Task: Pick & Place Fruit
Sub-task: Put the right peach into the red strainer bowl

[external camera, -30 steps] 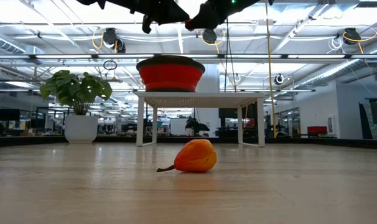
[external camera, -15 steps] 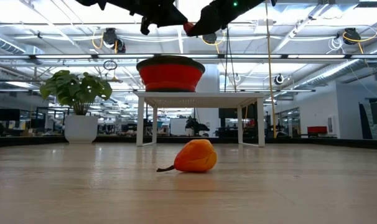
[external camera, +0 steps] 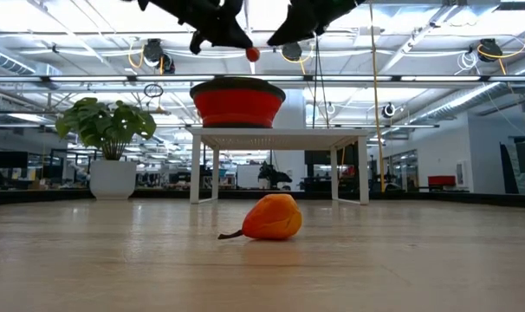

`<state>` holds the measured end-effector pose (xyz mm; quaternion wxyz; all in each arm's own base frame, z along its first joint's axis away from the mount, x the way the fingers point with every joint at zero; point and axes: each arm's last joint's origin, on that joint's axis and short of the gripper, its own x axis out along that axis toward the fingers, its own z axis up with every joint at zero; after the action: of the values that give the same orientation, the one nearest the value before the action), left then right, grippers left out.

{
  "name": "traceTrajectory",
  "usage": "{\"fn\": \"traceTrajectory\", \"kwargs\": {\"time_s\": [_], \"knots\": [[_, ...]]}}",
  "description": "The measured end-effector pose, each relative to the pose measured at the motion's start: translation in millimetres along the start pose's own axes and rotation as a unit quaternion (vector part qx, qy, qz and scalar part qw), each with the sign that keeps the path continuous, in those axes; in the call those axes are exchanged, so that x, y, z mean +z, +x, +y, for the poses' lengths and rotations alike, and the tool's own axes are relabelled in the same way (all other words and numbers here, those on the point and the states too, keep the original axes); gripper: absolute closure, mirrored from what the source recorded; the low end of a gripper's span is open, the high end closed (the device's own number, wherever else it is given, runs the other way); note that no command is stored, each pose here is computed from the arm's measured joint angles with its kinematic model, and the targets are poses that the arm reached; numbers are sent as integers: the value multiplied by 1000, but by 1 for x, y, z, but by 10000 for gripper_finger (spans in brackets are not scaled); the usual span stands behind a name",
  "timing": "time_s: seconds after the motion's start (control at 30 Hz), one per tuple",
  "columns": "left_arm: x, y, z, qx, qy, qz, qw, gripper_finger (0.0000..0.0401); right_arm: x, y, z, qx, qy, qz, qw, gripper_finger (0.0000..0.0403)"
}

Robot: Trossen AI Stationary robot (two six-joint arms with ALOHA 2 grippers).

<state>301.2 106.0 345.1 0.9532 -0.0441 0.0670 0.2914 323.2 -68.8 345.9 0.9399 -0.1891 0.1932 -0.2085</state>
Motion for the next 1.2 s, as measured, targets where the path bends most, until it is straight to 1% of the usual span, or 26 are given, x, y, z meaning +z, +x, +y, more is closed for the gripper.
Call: {"fn": "traceTrajectory", "kwargs": {"time_s": [0.1,0.23,0.3,0.4,0.53,0.6,0.73,0.83,0.9,1.07,1.2], "knots": [[14,-3,6,10,12,40,999,401,-2,-8,-2,10,10,15,1000,212],[29,-8,14,16,17,78,997,401,0,-16,-5,41,32,6,999,265],[35,-11,17,15,16,89,996,401,3,-17,-6,61,42,-12,997,295],[37,-12,20,9,10,105,994,401,4,-22,-7,84,51,-18,995,338],[34,-13,21,0,-2,124,992,401,5,-22,-6,124,60,-33,990,391],[32,-13,22,-8,-8,137,991,401,4,-22,-6,157,69,-41,984,398],[25,-12,23,-11,-6,168,986,401,4,-22,-8,227,97,-59,967,396],[22,-12,25,-16,-15,184,983,401,4,-22,-10,263,109,-67,956,401],[21,-10,26,-26,-24,190,981,401,5,-25,-11,273,114,-71,953,400],[7,5,26,-40,-39,221,974,401,6,-29,-13,272,110,-76,953,402],[-5,16,25,-34,-45,244,968,401,7,-33,-14,272,110,-77,953,402]]}}
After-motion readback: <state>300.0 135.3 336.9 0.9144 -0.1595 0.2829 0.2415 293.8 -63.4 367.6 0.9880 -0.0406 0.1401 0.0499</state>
